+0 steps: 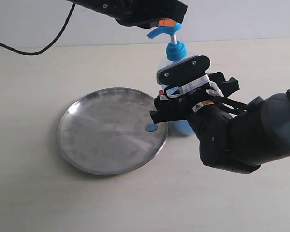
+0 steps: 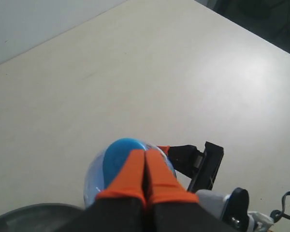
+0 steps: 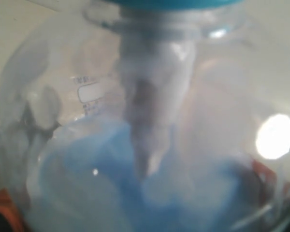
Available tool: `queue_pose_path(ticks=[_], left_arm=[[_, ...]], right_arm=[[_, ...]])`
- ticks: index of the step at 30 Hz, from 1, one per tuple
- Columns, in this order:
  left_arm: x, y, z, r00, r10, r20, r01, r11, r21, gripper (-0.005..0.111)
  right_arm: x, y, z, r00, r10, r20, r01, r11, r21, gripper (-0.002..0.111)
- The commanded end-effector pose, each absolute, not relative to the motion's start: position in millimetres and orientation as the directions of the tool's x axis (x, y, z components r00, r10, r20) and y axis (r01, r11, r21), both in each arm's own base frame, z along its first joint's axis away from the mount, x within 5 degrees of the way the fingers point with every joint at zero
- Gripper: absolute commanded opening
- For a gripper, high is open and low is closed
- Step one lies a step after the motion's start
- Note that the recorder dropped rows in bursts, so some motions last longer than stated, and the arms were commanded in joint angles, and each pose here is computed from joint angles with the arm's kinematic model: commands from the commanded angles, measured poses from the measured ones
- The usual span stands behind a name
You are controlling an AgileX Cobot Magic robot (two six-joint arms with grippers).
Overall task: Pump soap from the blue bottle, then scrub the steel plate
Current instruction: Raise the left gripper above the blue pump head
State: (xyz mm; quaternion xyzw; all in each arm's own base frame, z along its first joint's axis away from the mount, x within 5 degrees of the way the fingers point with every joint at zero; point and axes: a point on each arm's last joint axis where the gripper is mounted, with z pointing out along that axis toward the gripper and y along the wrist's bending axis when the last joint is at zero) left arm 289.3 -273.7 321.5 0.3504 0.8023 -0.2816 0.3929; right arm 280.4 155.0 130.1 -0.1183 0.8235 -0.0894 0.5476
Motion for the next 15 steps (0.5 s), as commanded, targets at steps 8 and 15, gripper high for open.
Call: queue_pose_path(ticks=[8,15], left_arm=[[294.5,-276.7,323.3,-0.432,0.298,-0.851,0.766,0.619,-0.173,0.000],[294.3,-276.2,322.4,-0.423,0.317,-0.849,0.773,0.616,-0.155,0.000]], right_arm=[[284.8,157.0,144.6,-0.266,-0.310,-0.913,-0.074,0.951,-0.301,0.000],[284.8,157.0,144.6,-0.266,-0.310,-0.913,-0.074,0.951,-0.301,0.000]])
